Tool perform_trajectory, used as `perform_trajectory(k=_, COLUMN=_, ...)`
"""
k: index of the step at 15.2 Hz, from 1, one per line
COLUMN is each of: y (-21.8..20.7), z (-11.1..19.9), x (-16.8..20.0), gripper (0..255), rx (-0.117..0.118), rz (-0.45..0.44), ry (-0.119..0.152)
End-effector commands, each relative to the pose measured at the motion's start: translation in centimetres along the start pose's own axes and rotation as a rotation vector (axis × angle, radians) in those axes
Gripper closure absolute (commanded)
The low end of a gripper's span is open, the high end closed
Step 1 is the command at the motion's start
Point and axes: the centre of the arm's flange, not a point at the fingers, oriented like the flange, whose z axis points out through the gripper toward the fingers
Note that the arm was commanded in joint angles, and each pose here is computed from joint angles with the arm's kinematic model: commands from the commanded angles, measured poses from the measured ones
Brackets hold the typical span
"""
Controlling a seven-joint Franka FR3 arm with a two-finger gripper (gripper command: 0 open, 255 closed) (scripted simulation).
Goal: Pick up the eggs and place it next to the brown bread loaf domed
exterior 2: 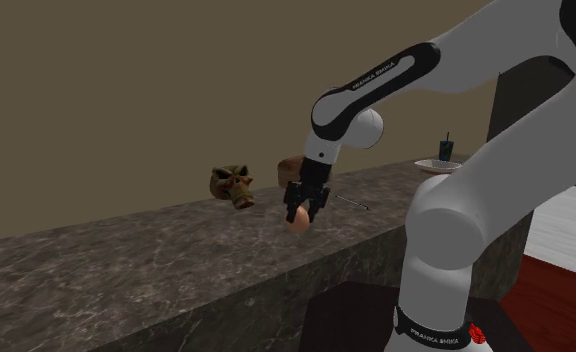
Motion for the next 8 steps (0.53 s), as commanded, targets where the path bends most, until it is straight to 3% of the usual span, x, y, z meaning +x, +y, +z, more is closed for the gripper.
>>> perform_trajectory(k=1, y=-0.3, z=-1.0, x=0.1, gripper=255, rx=0.0, rz=0.0, ry=0.0)
perform_trajectory(k=8, y=-1.4, z=-4.5, x=0.4, gripper=255, rx=0.0, rz=0.0, ry=0.0)
